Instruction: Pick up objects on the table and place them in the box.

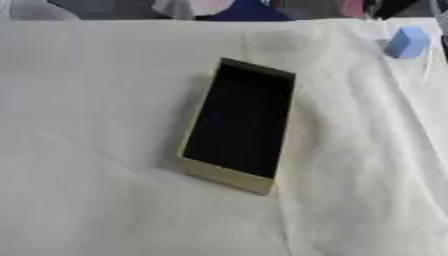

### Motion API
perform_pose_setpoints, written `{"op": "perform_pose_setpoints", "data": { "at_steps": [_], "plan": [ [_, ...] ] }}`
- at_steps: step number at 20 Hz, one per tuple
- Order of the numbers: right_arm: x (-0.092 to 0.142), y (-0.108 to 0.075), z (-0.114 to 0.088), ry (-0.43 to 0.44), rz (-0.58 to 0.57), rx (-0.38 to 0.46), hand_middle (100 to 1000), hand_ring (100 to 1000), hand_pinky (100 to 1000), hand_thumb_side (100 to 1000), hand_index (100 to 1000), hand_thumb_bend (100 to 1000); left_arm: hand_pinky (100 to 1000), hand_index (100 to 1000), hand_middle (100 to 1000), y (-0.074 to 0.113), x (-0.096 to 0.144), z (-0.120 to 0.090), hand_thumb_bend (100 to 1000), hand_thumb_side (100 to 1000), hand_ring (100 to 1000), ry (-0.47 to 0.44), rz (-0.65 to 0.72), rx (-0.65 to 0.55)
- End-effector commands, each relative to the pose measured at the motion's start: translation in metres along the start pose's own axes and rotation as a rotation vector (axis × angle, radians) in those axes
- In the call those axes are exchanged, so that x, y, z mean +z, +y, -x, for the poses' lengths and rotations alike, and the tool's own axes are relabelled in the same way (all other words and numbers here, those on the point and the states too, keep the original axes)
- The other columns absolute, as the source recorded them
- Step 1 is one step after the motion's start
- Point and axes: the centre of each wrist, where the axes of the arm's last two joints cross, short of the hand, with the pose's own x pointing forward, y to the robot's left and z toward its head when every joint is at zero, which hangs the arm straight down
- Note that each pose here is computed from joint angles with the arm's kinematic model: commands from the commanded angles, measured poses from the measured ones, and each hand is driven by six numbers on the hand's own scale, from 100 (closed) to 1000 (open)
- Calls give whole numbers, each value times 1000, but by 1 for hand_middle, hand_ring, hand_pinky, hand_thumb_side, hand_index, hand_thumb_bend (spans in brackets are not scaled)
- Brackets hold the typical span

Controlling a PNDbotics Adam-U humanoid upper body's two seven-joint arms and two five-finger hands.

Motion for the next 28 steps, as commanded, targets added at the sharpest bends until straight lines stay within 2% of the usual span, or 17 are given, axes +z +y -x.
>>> {"op": "perform_pose_setpoints", "data": {
  "at_steps": [1,8,15,21,28],
  "plan": [
    [18,-21,-19,-113,33,66,290,455,613,100,397,100,719,879,747,1,-11,-9,286,775,752,-51,27,-2],
    [32,-12,-66,-258,-25,156,302,452,605,100,404,100,720,879,746,1,-12,-10,293,767,752,-55,35,1],
    [28,9,-123,-397,-105,199,318,462,603,100,415,100,721,879,746,-1,-13,-10,300,760,752,-57,40,13],
    [24,21,-133,-425,-155,278,337,481,608,100,426,100,721,879,746,0,-12,-10,300,760,752,-53,38,8],
    [16,44,-137,-439,-219,349,353,491,602,100,433,100,721,879,747,0,-11,-9,301,759,752,-50,37,10]
  ]
}}
